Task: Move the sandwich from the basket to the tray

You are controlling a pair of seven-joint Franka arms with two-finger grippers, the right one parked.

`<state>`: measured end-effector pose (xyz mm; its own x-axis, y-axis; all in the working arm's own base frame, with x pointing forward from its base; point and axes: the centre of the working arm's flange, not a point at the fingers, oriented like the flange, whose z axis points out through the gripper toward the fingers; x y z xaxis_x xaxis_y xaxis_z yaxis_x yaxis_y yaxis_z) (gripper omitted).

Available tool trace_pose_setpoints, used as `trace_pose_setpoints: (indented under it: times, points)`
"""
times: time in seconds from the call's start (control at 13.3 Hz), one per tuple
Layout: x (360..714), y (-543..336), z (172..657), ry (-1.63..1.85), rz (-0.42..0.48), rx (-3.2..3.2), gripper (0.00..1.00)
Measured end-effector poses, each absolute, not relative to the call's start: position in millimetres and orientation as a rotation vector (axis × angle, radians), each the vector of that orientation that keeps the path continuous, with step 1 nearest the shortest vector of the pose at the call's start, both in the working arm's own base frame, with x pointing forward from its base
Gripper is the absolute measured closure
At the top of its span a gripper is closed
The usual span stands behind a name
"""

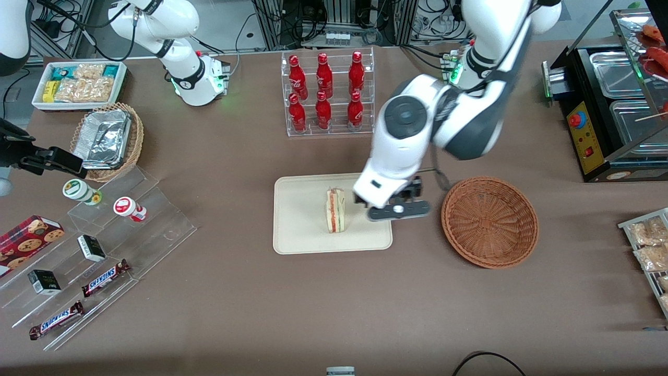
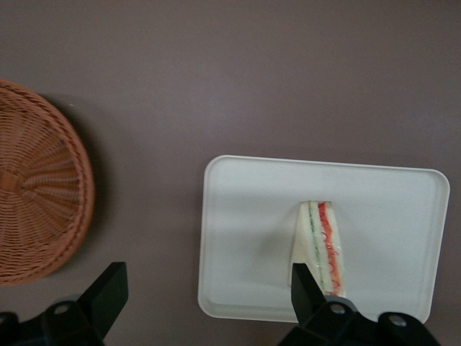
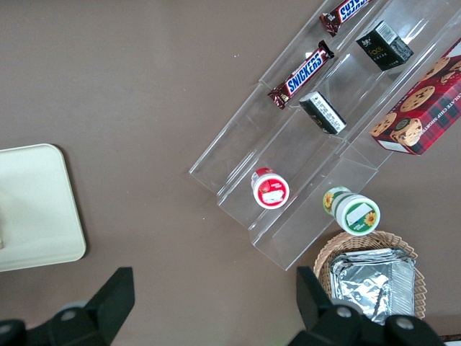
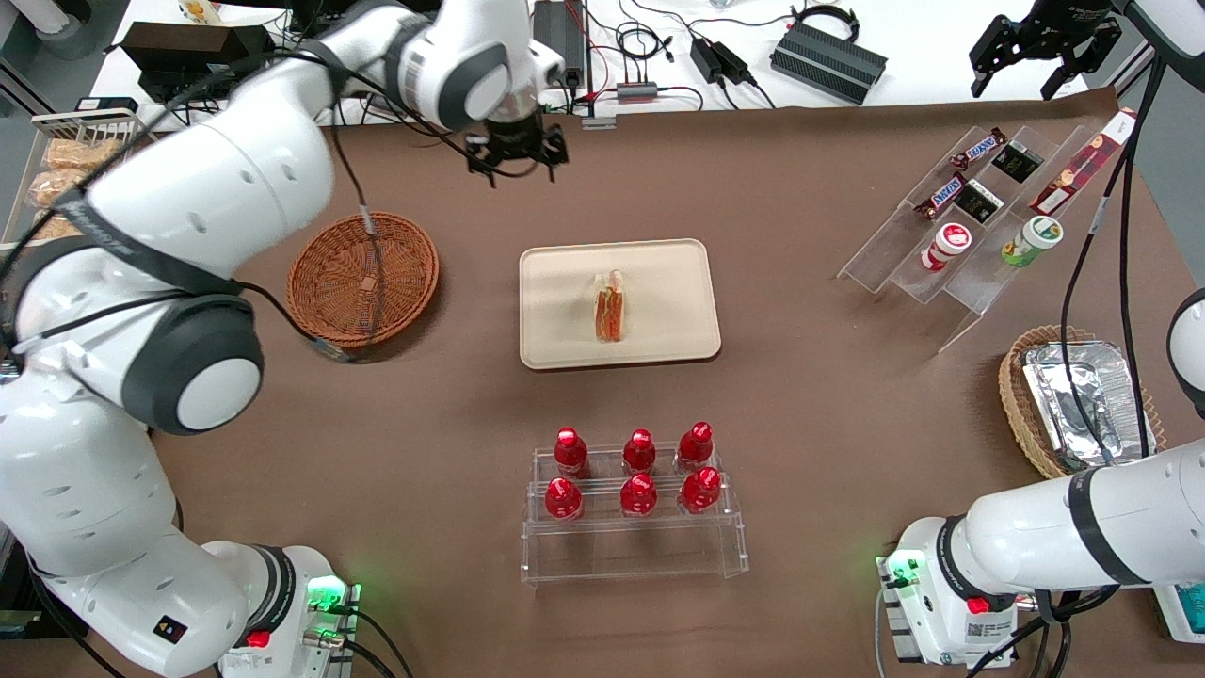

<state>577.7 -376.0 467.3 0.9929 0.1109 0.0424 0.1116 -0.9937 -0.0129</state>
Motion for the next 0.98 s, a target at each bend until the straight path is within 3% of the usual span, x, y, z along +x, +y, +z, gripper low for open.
trace_pose_setpoints:
  times: [0.45,0.98]
  points:
    - [596.8,-250.5,516.9,-0.079,-0.049,-3.078,0.0]
    - [591.6,-116.5,578.7,0.025,0.027,-3.119,0.0]
